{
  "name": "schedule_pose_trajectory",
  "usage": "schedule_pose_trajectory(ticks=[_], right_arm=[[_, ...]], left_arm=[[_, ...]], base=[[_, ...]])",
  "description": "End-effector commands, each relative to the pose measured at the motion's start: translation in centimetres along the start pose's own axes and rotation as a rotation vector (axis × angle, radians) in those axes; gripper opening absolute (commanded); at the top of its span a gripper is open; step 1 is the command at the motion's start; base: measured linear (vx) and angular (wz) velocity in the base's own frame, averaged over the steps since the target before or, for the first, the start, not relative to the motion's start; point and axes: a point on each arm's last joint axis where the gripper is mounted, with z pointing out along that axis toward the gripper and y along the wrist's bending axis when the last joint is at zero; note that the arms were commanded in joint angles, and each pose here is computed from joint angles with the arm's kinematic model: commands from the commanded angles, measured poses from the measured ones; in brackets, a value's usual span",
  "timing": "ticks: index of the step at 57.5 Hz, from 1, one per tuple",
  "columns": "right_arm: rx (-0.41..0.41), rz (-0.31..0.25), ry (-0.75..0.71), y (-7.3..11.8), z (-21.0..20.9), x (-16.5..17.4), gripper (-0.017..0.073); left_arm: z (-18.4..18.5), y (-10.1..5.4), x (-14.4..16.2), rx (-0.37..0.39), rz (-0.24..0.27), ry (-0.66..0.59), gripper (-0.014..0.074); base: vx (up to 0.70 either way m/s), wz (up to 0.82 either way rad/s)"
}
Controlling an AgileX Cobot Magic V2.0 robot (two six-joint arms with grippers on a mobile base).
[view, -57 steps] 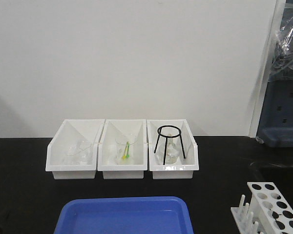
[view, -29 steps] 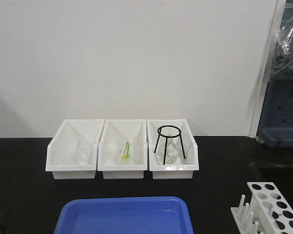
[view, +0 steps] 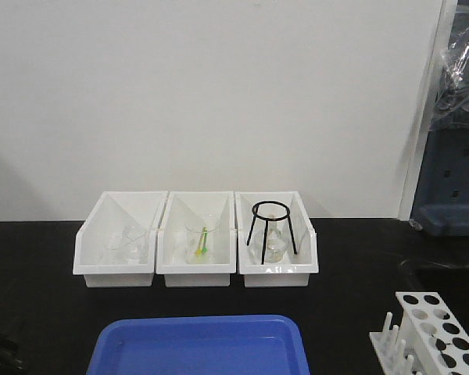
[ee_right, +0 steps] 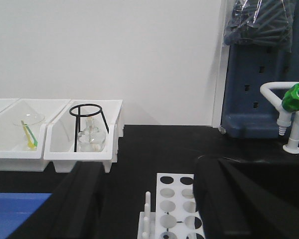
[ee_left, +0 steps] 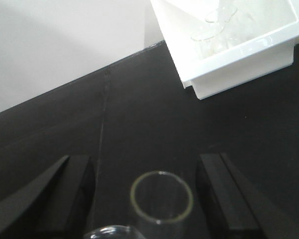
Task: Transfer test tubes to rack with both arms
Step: 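Close the left gripper around the clear test tube top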
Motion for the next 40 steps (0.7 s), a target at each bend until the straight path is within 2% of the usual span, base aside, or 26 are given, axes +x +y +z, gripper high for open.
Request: schedule_pose_trajectory(ticks=[1,23,40], right_arm=[[0.006,-0.007,-0.103,-0.1,0.06,-1.73,0.0462],[0.006,-0.007,-0.103,-0.1,0.06,-1.73,0.0462],[0.006,-0.007,-0.103,-0.1,0.06,-1.73,0.0462]], left_arm=[[-0.1,0.87,-1.94,-0.05,-0.009,-0.103,0.0556],[-0.1,0.86,-1.92,-0.049,-0.009,-0.101,0.0551],[-0.1,0.85,-1.91,-0.049,-0.009,-0.1,0.0468]], base=[[0.0,0.0],[0.0,0.0],[0.0,0.0]])
